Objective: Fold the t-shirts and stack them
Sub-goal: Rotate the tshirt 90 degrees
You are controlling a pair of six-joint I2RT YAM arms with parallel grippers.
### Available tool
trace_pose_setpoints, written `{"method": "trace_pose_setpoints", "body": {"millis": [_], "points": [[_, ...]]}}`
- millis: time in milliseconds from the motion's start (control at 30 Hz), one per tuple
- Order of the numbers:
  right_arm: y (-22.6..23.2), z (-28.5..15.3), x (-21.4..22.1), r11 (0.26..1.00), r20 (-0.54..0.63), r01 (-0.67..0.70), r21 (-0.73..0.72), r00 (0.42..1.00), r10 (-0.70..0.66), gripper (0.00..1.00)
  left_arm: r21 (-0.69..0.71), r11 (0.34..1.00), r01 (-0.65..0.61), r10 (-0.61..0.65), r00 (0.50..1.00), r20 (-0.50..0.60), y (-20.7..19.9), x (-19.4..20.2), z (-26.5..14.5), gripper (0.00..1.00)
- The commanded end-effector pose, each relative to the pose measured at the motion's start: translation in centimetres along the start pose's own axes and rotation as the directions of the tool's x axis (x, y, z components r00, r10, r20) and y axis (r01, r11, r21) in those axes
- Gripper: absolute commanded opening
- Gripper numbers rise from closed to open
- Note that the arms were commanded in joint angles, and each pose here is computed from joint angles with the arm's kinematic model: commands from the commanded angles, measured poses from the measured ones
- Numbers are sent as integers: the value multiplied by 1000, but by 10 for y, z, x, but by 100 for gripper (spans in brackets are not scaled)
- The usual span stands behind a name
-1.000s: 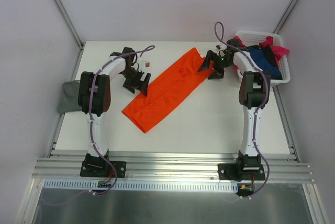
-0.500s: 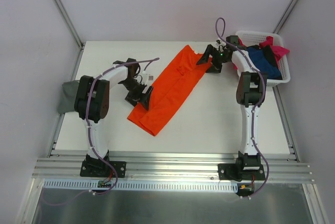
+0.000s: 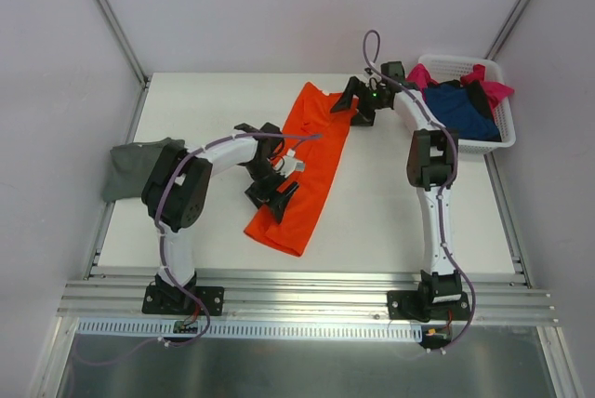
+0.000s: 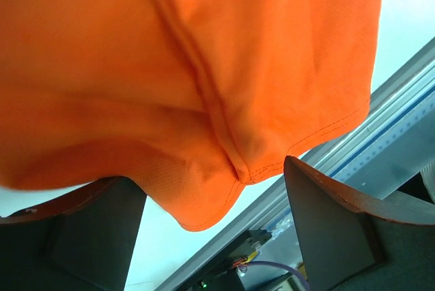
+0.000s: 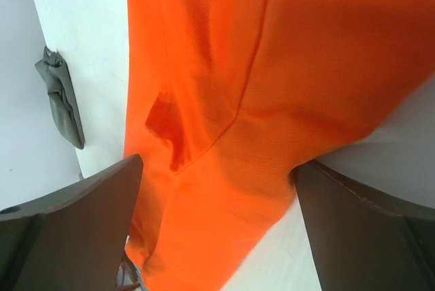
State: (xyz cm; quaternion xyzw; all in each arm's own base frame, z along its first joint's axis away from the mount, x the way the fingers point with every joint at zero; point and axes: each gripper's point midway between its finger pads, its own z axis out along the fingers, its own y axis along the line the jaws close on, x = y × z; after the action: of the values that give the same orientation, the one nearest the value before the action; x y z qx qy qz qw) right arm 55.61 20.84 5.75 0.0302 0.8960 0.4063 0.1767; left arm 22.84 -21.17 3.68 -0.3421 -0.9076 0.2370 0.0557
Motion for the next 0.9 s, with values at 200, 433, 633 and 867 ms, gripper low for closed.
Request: {"method": "trace_pose_setpoints", "body": {"millis": [200,433,633,867], "points": [[54,46,7,993,0,51,-105,999,-52,97,28,992,-126,126,992,-9,-34,-15,4,79],[47,50,-18,993,73,36,-116,997,-28,97,11,975,-224,224,974,-34,-58,-26,14,79],[27,36,-50,995,163,52,-87,986,-37,97,4,961,-275,275,958,-86,-77,0,16,80],[34,12,-66,991,204,118,-71,974,-101,97,-57,951,-304,296,948,-114,-75,17,9,82]]}}
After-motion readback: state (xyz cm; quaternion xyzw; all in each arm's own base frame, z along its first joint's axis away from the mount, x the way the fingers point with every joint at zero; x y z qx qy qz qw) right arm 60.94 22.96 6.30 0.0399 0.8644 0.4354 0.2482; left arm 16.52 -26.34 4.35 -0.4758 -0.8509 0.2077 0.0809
